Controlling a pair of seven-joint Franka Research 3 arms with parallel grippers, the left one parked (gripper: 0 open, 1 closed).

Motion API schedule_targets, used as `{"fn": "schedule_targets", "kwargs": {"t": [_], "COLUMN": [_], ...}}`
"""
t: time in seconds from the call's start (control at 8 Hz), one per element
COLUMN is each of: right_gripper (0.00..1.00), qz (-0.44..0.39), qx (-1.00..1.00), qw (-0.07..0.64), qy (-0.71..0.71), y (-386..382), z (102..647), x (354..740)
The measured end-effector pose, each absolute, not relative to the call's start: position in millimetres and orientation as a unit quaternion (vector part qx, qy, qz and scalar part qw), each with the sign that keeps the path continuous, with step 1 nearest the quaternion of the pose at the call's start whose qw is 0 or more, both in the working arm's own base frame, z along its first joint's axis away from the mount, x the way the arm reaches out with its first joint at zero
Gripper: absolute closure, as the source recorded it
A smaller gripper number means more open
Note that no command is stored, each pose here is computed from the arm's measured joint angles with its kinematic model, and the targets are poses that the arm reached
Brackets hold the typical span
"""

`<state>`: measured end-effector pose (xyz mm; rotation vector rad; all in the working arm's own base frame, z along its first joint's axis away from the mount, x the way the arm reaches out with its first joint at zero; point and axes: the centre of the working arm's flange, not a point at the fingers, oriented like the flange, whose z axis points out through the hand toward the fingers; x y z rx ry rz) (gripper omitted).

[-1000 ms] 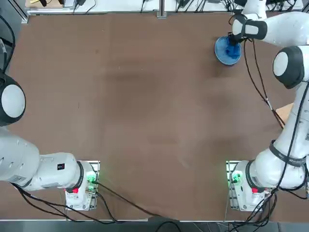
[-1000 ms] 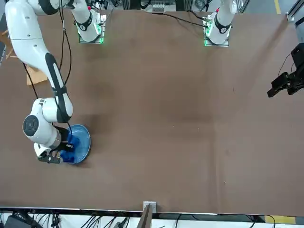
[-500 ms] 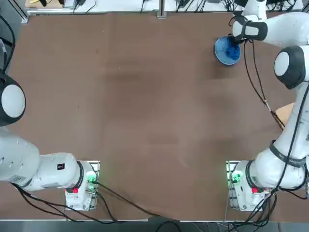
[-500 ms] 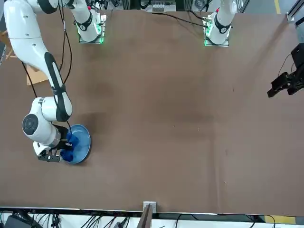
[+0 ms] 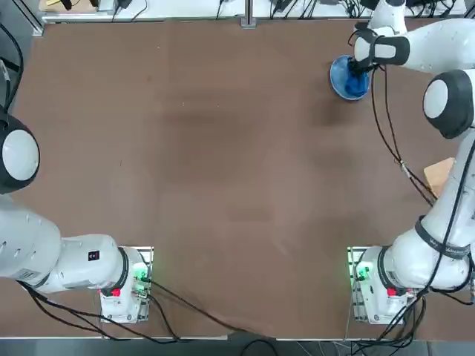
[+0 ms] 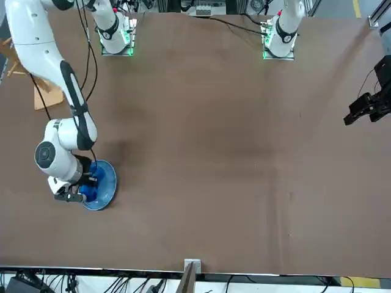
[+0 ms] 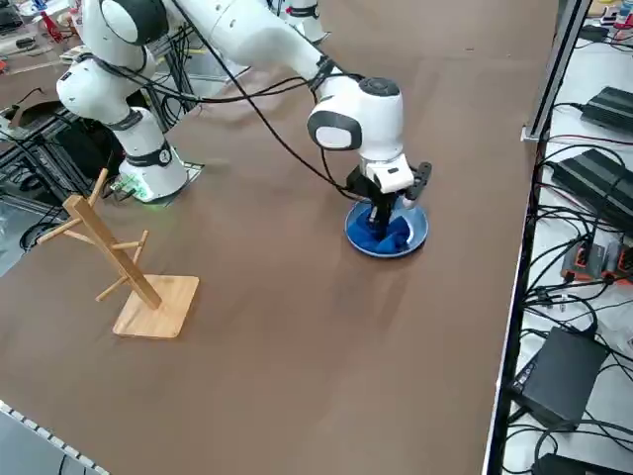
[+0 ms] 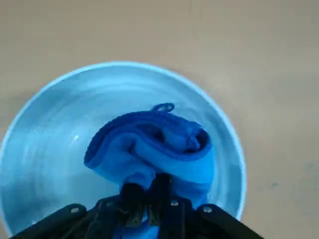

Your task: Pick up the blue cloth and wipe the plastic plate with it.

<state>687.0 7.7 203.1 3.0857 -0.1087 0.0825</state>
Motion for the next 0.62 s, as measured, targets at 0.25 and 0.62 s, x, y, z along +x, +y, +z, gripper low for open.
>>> {"fn": "schedule_targets", "kwargs": {"t": [0.25, 0.62], "right_gripper": [0.94, 0.94], "qz": [0.026, 0.029], "qx": [0.998, 0.998], "qw": [0.027, 0.026], "qy": [-0.045, -0.058], "y": [26.7, 38.9], "z": [203.0, 203.4], "x": [684.9, 687.0]}}
